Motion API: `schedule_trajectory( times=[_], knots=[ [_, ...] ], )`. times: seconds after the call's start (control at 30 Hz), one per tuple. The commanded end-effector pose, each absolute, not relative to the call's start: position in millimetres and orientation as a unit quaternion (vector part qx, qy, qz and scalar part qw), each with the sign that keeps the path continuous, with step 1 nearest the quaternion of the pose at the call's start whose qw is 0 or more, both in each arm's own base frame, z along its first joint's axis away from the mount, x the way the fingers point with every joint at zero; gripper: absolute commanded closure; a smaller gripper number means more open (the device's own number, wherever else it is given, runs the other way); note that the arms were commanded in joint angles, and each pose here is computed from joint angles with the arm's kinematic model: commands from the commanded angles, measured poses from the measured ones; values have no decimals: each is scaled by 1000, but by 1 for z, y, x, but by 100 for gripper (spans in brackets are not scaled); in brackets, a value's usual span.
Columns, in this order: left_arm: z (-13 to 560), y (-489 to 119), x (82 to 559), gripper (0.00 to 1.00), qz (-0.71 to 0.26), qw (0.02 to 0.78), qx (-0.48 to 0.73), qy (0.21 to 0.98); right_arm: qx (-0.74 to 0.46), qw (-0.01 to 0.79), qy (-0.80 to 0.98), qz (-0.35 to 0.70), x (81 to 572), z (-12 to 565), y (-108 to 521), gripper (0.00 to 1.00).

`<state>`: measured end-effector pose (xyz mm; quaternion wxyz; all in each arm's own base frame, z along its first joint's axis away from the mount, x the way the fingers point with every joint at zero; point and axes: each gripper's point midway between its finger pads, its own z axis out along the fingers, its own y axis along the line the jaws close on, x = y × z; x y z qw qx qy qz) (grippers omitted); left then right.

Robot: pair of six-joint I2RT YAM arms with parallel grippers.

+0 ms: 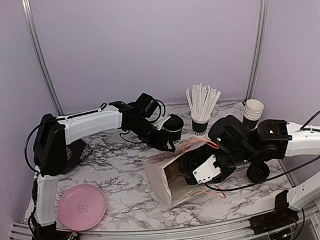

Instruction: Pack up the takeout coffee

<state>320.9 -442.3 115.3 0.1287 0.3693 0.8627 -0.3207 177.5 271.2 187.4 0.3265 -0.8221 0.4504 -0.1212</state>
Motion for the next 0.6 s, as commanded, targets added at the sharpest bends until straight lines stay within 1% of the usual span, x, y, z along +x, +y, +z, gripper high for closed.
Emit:
schedule_trajectory(
  times=[0.0,0.57],
  knots=[
    [97,-442,305,53,-321,92,384,861,-806,357,451,-143,189,194,281,50],
    [88,-444,303,53,-321,84,390,859,-808,355,443,-158,203,176,284,50]
  ],
)
